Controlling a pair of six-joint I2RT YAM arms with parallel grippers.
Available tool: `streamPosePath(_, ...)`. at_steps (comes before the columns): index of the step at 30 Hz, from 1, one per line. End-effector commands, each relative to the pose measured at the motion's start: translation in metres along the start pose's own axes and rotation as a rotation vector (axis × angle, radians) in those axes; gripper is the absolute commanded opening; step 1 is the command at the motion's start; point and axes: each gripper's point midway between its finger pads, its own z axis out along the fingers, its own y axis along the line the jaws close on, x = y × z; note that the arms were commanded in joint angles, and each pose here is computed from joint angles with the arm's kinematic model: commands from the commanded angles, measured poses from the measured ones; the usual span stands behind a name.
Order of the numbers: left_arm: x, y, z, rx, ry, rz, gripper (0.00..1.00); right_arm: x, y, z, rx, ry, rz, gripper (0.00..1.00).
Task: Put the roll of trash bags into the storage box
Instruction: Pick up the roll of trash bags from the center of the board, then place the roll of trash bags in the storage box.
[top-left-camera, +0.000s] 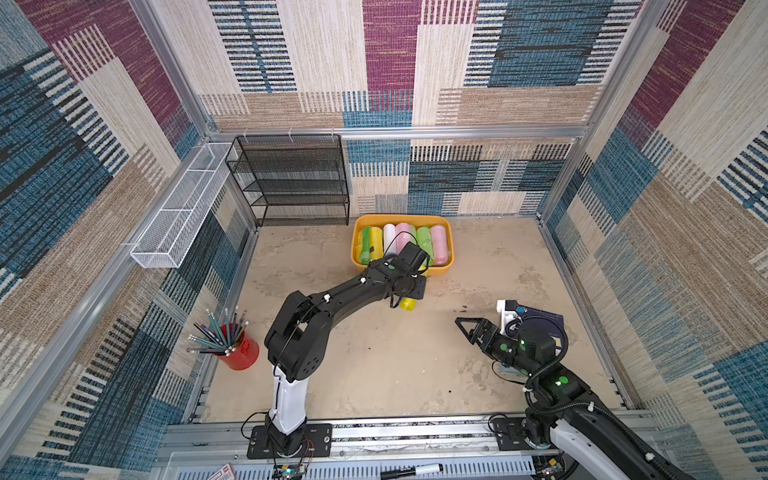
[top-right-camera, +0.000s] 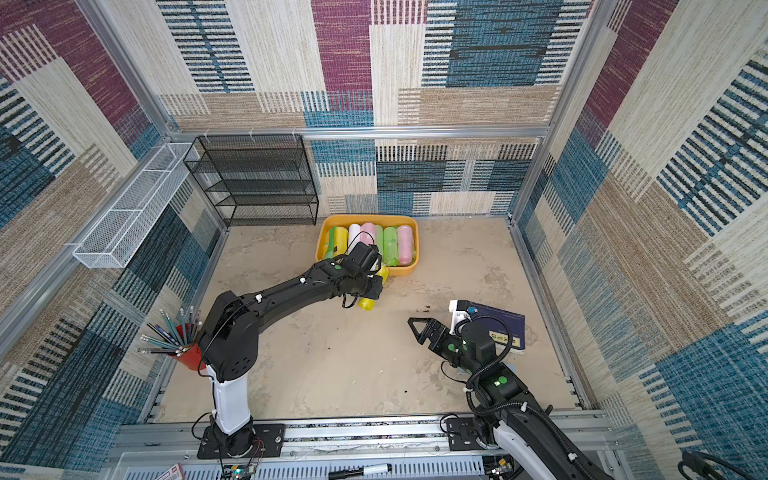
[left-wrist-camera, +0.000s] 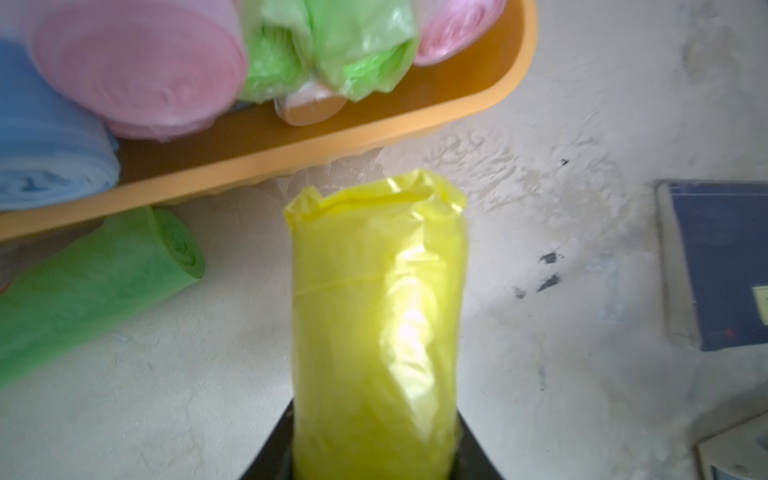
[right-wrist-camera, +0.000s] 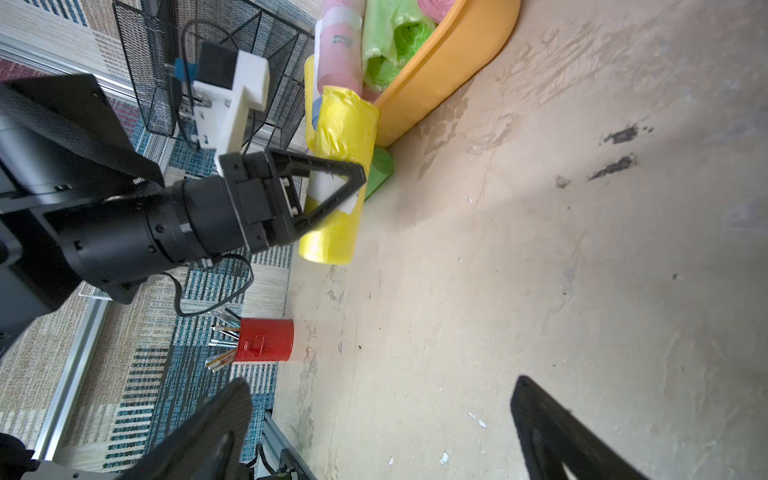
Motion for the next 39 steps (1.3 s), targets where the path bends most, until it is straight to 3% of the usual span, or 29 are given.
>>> streamPosePath(1, -0.014, -0.003, -0.018, 0.007, -0.036, -0.063, 0.2, -0.005, 0.015, 0.0, -0.043, -0.002, -0.042, 0.99)
streamPosePath(7, -0.029, -0.006, -0.036, 0.016, -0.092, -0.148, 0.2, -0.006, 0.028, 0.007, -0.061, 0.045, -0.088, 0.99)
streamPosePath(18, -0.071, -0.02, -0.033, 0.02, -0.132, -0.156, 0.19, -0.015, 0.035, 0.011, -0.037, 0.043, -0.139, 0.99)
streamPosePath(33, -0.142, -0.007, 0.0, 0.083, -0.173, -0.219, 0.17, -0.04, 0.024, 0.01, 0.094, -0.051, -0.186, 0.99)
streamPosePath(39, -0.158, -0.001, 0.027, 0.139, -0.172, -0.267, 0.17, -0.047, 0.02, 0.01, 0.139, -0.075, -0.189, 0.99)
